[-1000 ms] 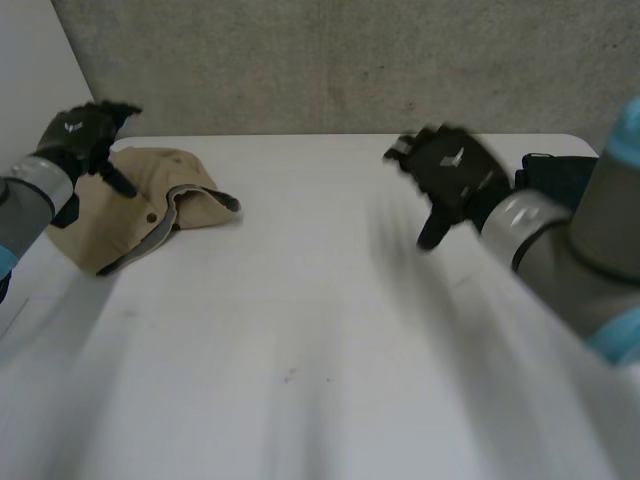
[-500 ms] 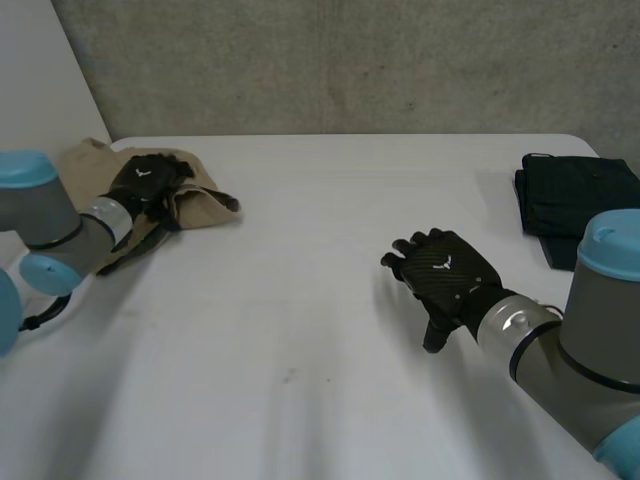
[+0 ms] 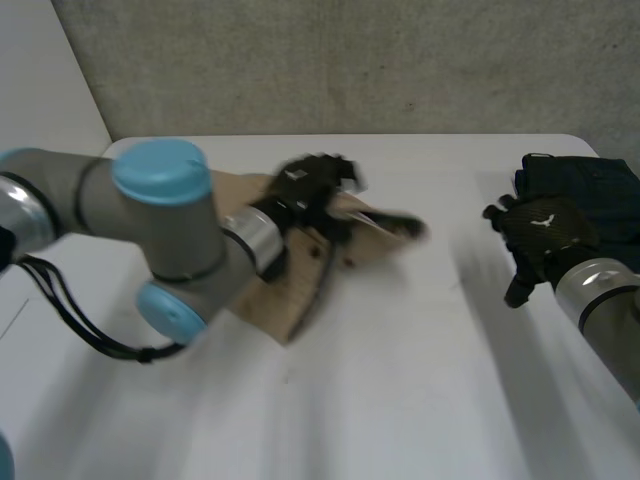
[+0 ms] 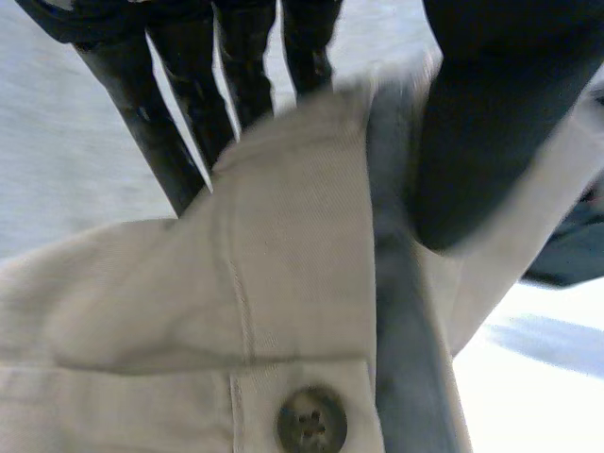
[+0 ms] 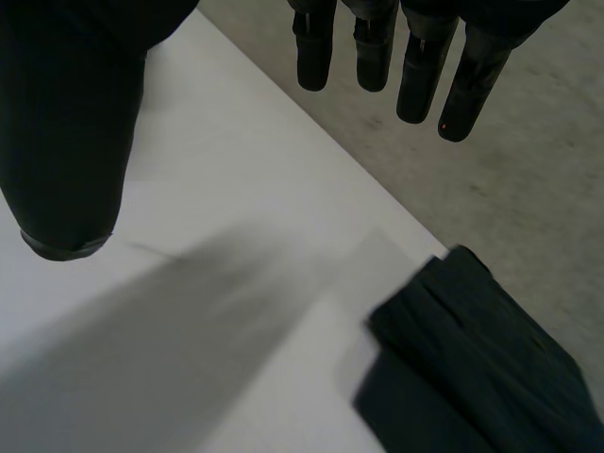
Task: Fold the laundry.
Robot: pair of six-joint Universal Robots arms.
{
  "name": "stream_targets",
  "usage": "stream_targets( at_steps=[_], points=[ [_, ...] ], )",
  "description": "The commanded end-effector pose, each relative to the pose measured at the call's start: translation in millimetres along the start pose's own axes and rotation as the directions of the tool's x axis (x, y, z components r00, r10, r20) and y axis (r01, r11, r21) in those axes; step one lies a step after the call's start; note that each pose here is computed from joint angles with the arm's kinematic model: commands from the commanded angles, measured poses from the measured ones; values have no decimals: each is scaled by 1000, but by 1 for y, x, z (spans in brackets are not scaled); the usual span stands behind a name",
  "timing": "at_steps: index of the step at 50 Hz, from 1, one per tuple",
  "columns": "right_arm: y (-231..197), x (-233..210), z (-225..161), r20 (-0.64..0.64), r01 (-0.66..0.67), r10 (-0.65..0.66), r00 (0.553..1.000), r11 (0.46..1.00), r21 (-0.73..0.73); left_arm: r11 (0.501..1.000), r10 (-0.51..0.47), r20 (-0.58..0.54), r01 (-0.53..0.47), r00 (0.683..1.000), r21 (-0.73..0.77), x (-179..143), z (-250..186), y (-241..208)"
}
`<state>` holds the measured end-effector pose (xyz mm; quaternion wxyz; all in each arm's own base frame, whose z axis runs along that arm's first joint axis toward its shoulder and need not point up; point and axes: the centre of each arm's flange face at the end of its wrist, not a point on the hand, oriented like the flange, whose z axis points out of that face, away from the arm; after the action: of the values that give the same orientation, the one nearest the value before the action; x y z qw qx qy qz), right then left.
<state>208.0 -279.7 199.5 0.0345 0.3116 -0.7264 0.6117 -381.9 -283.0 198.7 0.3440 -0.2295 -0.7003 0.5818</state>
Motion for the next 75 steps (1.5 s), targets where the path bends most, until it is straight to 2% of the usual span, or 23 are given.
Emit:
stream_targets(
  at_steps=[1, 6, 10, 15, 18, 19, 22, 26, 33, 40, 46, 50, 51, 52, 54, 57, 60, 66, 69, 73, 75],
  points=[
    [4, 12, 4, -44, -9, 8, 999, 1000, -18, 998, -33, -117, 28, 993, -48, 50, -10, 15],
    [7, 8, 1, -26, -8, 7, 1000, 1000, -26, 1000, -12, -71, 14, 997, 24, 35, -20, -19],
    [7, 3, -1, -8, -6, 6, 1000, 1000, -26, 997, 22, 38, -25, 999, 74, -12, -28, -45],
    [-2, -21, -12, 90, 7, -9, 996, 1000, 21, 981, 143, 142, -159, 980, 114, -52, -36, -63],
    [-7, -31, -15, 134, -2, -4, 991, 999, 45, 960, 235, 222, -262, 946, 101, -85, -37, -66],
    [-8, -32, -14, 135, -14, 7, 991, 999, 50, 951, 272, 268, -301, 924, 73, -106, -38, -64],
    [-6, -32, -5, 132, -103, 98, 986, 994, 27, 938, 327, 342, -347, 881, -4, -148, -41, -52],
    [3, -45, 19, 164, -250, 252, 954, 968, -34, 939, 338, 367, -337, 867, -68, -169, -44, -35],
    [17, -59, 61, 175, -359, 367, 914, 930, -75, 957, 289, 380, -265, 879, -115, -175, -56, -17],
    [22, -65, 89, 184, -363, 374, 909, 927, -91, 959, 282, 384, -253, 879, -126, -168, -69, -17],
    [8, -54, 117, 169, -339, 335, 927, 941, -6, 959, 283, 403, -256, 870, -119, -168, -81, -24],
    [-17, -36, 139, 110, -206, 192, 975, 970, 132, 960, 279, 433, -254, 857, -116, -176, -90, -30],
    [-27, -28, 150, 59, -110, 101, 993, 977, 184, 960, 278, 434, -253, 857, -117, -176, -91, -30],
    [-29, -24, 154, 32, -69, 64, 997, 977, 200, 960, 279, 435, -253, 856, -119, -176, -91, -29],
    [-36, -4, 169, -58, 72, -59, 997, 966, 247, 960, 279, 436, -252, 855, -119, -177, -91, -29],
    [-41, 10, 187, -154, 198, -158, 975, 936, 292, 960, 281, 435, -255, 855, -119, -177, -90, -29],
    [-39, 9, 196, -171, 219, -173, 970, 926, 307, 959, 285, 427, -260, 858, -117, -175, -88, -27],
    [-43, 12, 185, -157, 190, -151, 976, 943, 273, 956, 293, 420, -266, 859, -122, -181, -79, -13],
    [-51, 19, 160, -138, 143, -116, 984, 968, 204, 949, 315, 414, -289, 854, -124, -186, -71, -7],
    [-62, 14, 119, -76, 55, -45, 996, 988, 144, 915, 404, 401, -368, 822, -168, -196, -61, -2],
    [-66, -2, 95, -13, -2, 4, 1000, 993, 122, 896, 445, 393, -404, 805, -186, -199, -58, 1]
  ],
)
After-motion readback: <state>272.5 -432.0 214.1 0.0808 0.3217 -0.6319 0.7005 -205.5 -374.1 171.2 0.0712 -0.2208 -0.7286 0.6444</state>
